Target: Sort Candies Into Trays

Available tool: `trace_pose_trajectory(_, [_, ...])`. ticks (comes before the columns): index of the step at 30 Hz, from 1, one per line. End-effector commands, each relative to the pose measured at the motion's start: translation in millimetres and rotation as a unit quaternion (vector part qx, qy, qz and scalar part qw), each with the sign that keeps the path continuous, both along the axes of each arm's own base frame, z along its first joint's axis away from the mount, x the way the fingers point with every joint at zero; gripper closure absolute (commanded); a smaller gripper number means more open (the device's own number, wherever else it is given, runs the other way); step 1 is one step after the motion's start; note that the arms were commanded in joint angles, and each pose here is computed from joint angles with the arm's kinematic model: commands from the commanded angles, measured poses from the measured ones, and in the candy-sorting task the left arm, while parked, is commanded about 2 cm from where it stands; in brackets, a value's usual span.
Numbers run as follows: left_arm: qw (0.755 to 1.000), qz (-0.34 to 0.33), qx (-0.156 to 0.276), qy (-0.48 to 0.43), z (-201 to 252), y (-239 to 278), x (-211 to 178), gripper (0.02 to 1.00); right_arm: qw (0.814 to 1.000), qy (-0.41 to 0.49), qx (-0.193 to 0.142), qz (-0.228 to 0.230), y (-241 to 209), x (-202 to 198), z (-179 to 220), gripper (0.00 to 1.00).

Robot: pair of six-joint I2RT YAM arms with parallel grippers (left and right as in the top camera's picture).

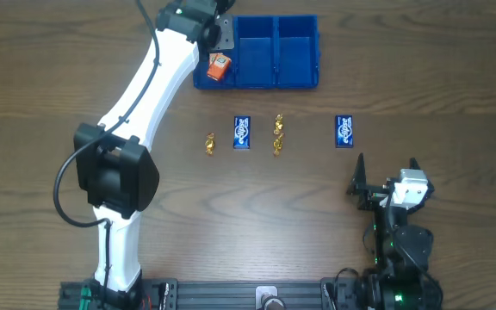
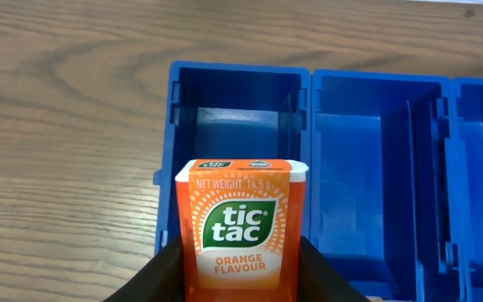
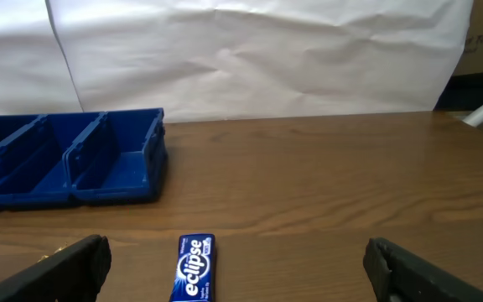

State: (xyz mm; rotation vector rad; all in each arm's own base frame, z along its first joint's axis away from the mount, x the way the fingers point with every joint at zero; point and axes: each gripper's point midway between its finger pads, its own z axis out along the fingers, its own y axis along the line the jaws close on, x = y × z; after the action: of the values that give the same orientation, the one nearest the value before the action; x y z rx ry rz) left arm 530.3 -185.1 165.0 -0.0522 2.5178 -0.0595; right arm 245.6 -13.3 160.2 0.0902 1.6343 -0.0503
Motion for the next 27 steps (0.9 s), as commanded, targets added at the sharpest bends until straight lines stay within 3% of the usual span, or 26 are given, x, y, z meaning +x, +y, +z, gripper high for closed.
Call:
trace_pose_trajectory(1, [1.0,-0.011,0.009,0.023,-20,4,-5,0.755,1.0,-0.001,0.001,-0.003,-1,0,0,0.001])
trace_pose_trajectory(10, [0.999,-0.012,-0.001,0.035,-37,8,-6,0.748,1.0,-0.001,0.001,-0.003,-1,0,0,0.001])
trace_pose_trajectory(13, [0.999,-0.014,-0.004,0.033,-37,6,-5,0.687,1.0,-0.001,0.001,-0.003,-1,0,0,0.001])
trace_pose_trajectory(15, [0.999,-0.014,-0.004,0.032,-37,7,-4,0.566,1.0,-0.001,0.001,-0.003,-1,0,0,0.001])
trace_pose_trajectory(18, [1.0,-0.011,-0.012,0.013,-31,6,4,0.161,1.0,-0.001,0.001,-0.003,-1,0,0,0.001])
trace_pose_trajectory(21, [0.999,-0.006,-0.019,-0.025,5,9,5,0.154,1.0,-0.001,0.001,-0.003,-1,0,0,0.001])
trace_pose_trajectory(27, [0.977,0.02,-0.022,-0.21,182,51,-36,0.165,1.0,-0.001,0.001,-0.003,-1,0,0,0.001])
